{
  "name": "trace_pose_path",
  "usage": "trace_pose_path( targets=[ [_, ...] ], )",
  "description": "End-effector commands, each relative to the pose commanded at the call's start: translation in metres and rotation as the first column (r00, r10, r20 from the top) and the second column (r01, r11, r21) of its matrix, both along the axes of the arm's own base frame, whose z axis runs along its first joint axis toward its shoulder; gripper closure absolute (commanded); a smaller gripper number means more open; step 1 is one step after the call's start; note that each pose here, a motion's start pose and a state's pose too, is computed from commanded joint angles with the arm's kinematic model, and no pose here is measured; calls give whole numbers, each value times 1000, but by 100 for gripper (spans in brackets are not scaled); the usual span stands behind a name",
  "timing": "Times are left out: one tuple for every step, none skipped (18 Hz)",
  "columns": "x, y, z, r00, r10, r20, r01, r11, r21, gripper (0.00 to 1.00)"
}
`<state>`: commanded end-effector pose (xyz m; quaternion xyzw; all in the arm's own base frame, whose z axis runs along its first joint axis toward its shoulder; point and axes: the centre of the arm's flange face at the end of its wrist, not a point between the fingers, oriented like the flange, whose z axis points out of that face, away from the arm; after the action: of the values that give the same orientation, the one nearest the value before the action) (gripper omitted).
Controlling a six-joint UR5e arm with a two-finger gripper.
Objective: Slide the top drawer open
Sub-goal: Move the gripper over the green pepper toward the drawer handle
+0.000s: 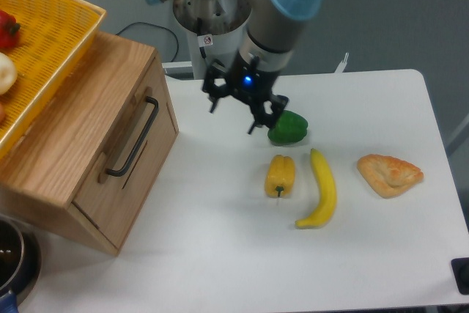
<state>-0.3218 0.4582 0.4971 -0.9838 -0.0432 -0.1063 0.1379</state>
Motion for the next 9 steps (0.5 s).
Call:
trace_pose_path(
  targets=[
    [-1,2,-1,1000,6,7,-6,1000,8,6],
    [-1,3,-4,1000,7,16,-7,1000,9,6],
    [0,4,-5,1000,5,20,-6,1000,12,6],
    [2,7,-7,1000,-1,27,1,1000,12,6],
    [2,10,-11,999,-2,34,2,1000,8,5],
    [2,13,-15,999,-7,41,7,1000,5,2],
    [6,19,-20,999,-15,50,15,1000,0,1],
    [8,23,-23,998,-1,60,1,1000,-8,1],
    [9,24,-23,998,22,66,-21,1000,-15,1]
  ],
)
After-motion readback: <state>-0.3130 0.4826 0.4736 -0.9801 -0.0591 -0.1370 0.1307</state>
